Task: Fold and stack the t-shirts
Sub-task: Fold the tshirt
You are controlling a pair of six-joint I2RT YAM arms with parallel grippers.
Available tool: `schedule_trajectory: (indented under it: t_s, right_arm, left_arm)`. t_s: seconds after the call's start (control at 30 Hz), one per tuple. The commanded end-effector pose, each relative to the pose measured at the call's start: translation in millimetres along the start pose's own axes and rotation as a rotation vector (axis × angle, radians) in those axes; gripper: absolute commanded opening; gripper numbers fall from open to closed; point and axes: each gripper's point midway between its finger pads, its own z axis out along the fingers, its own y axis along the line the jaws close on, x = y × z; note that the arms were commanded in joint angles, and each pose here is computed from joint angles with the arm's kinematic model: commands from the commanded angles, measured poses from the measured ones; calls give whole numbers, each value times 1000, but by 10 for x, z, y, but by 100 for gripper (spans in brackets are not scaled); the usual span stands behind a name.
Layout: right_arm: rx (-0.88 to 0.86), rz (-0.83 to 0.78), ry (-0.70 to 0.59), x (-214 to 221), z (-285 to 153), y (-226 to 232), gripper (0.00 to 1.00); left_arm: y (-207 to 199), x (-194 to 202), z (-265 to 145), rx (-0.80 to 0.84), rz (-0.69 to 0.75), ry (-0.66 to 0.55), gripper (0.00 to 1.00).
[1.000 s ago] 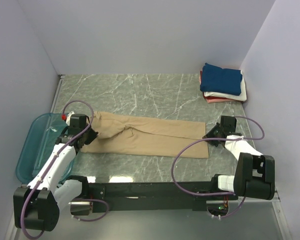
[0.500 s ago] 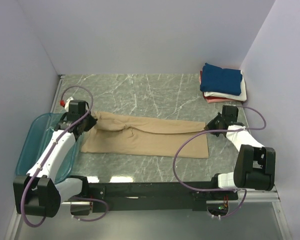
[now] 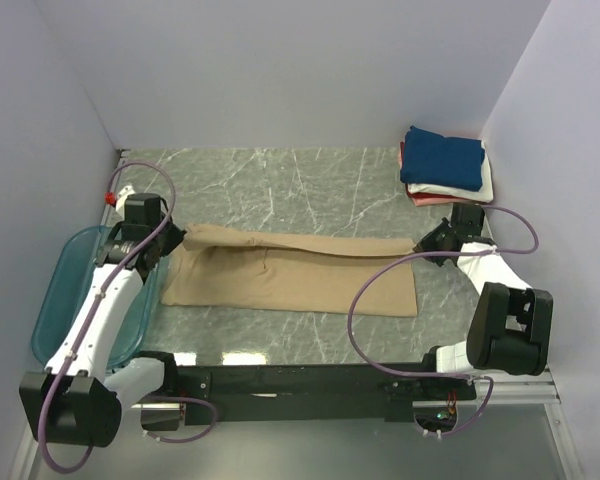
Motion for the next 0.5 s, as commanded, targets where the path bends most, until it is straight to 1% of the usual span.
schedule_trajectory:
  t_s: [0.0,0.17,0.47]
  right_arm:
    - [-43,-3,-24,-180,-51,157,0]
    - [-41,-2,-6,-67,-43,75,0]
    - [-24,-18,38,234,-49,-152,0]
  left_arm:
    - [34,-95,-118,10,10,-44,0]
    - [102,-19,-124,6,8,-33,0]
    - [314,273,-78,-7,-11,14,0]
